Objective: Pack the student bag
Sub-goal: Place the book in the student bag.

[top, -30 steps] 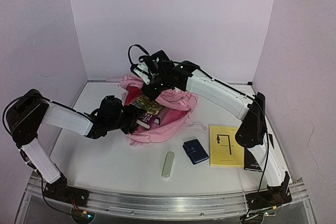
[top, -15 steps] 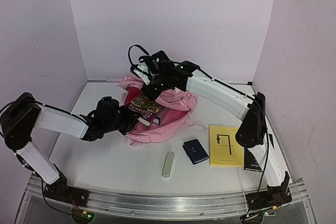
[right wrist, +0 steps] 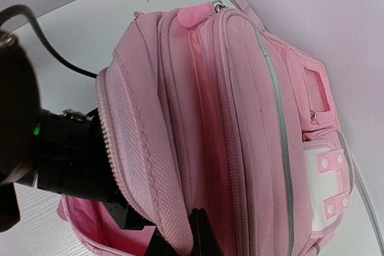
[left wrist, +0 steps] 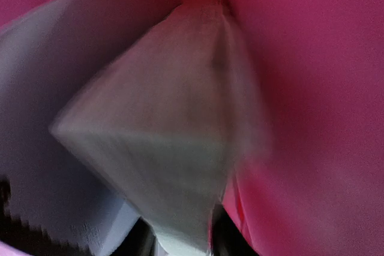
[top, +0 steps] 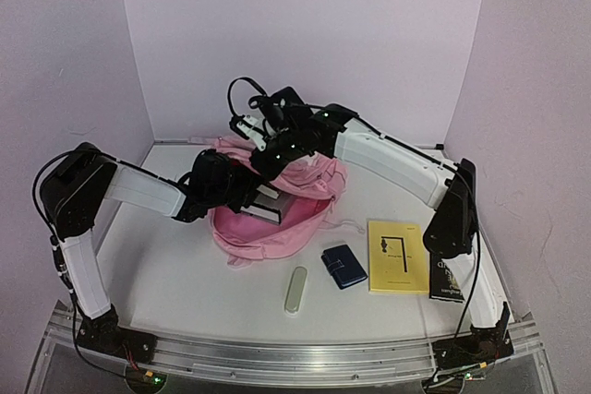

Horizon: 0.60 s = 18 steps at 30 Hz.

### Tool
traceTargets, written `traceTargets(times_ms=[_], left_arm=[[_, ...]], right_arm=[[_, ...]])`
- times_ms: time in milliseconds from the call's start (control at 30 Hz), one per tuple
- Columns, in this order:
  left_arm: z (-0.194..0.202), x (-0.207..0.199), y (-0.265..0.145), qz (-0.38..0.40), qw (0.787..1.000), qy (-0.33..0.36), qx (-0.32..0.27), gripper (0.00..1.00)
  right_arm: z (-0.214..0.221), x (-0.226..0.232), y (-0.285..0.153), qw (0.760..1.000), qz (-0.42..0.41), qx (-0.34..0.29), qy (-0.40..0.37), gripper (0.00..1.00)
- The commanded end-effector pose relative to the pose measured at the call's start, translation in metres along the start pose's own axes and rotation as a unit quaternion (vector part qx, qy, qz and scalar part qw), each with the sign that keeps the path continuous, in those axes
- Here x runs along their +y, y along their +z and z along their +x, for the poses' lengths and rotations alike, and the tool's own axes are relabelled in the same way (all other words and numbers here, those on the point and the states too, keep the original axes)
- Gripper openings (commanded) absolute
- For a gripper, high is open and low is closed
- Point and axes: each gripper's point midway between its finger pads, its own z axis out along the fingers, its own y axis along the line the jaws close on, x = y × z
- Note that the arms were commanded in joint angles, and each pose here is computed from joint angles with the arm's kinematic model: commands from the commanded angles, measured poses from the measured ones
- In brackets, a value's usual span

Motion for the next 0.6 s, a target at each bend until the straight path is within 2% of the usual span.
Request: traceTargets(times_ms=[0,100,167,433,567], left_arm=[[-0.008,-0.048,-0.005,0.052,0.998,0.040,-0.006,0.48],[-0.002,-0.038,-0.020,0.037,0.999,0.039,-0.006,0.68],[0.002,-0.033,-0.032,0.032,0.999,0.036,-0.002,0.77],[0.021,-0.010,-0.080,0.006,0.999,0.051,0.012,0.83],[0.016,0.004,-0.114,-0.020,0.997,0.076,-0.012,0.85]], right_arm=[[-0.066,-0.007,-0.060,0.994,0.002,-0.111,0.013,0.00],[-0.062,-0.016,-0.054,0.994,0.008,-0.106,0.022,0.00],[-0.061,-0.023,-0.051,0.994,0.011,-0.105,0.030,0.00],[-0.053,-0.040,-0.044,0.994,0.018,-0.098,0.042,0.00],[-0.041,-0.036,-0.037,0.996,0.010,-0.080,0.035,0.00]])
